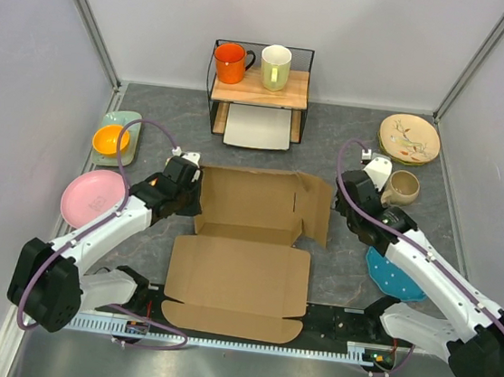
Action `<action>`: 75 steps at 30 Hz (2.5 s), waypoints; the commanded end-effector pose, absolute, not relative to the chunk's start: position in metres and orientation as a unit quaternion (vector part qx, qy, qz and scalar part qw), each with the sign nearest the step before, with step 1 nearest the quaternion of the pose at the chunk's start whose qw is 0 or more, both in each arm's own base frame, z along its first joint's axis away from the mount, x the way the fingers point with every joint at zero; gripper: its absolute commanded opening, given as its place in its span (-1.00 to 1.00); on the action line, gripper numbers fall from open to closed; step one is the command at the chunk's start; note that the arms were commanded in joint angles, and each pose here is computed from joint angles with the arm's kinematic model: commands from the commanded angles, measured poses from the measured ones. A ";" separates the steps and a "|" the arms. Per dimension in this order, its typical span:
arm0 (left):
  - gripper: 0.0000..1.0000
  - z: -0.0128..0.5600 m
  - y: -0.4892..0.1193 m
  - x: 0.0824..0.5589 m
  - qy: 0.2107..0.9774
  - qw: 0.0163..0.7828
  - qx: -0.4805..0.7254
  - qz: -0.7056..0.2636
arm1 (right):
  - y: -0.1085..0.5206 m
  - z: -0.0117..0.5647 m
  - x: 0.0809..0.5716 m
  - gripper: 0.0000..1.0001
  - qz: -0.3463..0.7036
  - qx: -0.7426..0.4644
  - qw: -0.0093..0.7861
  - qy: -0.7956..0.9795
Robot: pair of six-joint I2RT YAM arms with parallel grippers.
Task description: Fold the paper box
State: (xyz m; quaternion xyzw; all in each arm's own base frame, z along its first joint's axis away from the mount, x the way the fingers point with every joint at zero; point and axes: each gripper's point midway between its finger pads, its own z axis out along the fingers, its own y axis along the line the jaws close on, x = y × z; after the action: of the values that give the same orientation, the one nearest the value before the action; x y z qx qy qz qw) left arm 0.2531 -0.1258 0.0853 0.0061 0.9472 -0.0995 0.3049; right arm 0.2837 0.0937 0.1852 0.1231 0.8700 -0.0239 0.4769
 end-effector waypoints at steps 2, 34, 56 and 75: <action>-0.97 0.098 -0.128 0.260 0.935 0.337 0.017 -0.106 | 0.138 0.170 0.284 0.20 0.102 0.081 0.460 0.878; -0.96 0.106 -0.136 0.268 0.933 0.338 0.025 -0.120 | 0.251 0.206 0.287 0.81 0.268 -0.114 0.481 0.827; -0.96 0.111 -0.137 0.269 0.930 0.345 0.026 -0.122 | 0.217 0.118 0.309 0.42 0.073 -0.117 0.440 0.887; -0.96 0.113 -0.137 0.268 0.927 0.351 0.016 -0.129 | 0.217 0.105 0.315 -0.34 0.019 -0.118 0.445 0.888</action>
State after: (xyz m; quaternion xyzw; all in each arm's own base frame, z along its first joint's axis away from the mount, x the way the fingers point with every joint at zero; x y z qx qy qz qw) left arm 0.2527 -0.1238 0.0851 0.0171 0.9470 -0.0934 0.3069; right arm 0.3060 0.2286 0.0967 -0.1287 0.8927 0.0669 0.4267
